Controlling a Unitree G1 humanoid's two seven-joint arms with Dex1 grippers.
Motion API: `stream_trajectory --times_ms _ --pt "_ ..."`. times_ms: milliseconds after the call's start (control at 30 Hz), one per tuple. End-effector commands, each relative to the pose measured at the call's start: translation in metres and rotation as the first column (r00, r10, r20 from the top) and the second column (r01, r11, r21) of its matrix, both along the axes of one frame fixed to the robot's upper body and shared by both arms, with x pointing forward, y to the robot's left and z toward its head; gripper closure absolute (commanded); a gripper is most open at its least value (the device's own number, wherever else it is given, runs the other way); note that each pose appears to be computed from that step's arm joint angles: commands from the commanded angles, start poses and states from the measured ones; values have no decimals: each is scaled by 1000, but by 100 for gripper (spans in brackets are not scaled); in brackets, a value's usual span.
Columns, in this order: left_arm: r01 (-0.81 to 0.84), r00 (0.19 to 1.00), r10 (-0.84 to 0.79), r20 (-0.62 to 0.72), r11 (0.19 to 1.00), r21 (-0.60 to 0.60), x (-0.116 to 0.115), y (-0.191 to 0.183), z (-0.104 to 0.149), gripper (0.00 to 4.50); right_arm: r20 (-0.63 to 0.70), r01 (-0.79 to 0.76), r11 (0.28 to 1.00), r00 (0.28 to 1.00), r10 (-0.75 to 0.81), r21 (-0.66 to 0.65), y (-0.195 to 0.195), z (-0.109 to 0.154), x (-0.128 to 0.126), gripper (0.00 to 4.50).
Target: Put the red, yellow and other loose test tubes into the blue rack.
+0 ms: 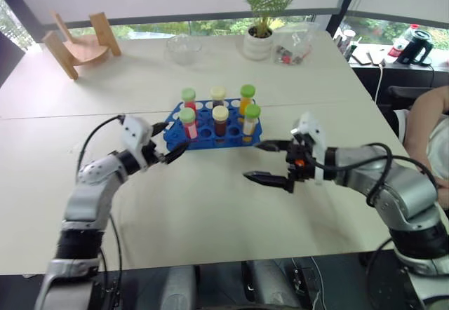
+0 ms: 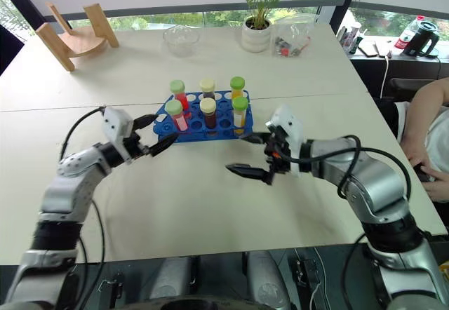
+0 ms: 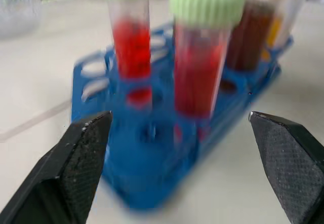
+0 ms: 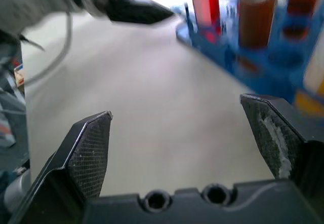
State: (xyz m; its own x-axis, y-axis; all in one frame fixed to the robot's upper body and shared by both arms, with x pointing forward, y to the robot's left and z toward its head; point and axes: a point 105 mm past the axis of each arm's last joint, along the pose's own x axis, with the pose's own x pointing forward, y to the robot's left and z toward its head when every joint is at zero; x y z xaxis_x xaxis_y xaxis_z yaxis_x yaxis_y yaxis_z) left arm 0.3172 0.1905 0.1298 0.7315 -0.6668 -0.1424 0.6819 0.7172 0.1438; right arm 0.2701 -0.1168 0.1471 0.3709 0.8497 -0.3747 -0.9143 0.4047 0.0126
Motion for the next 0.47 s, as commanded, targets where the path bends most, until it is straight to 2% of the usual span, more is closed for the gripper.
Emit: stream_trajectory --times_ms 33,167,233,333,467 --pt "112 991 -105 -88 991 76 -39 12 8 8 -39 -31 999 999 30 -13 -10 -7 -17 0" --pt "157 964 -117 -238 975 156 -71 26 -10 8 -89 -9 1000 996 6 -27 -20 -22 -21 0" --pt "144 944 -100 -316 983 118 -84 32 -16 8 -103 4 1000 995 -5 -14 -21 -27 -18 0" --pt "121 941 -80 -328 987 108 -89 33 -20 8 -109 1 1000 994 -3 -17 -21 -30 -14 0" --pt "96 961 -70 -266 992 86 -85 27 -18 8 -102 -19 999 995 15 -36 -21 -31 -9 0"
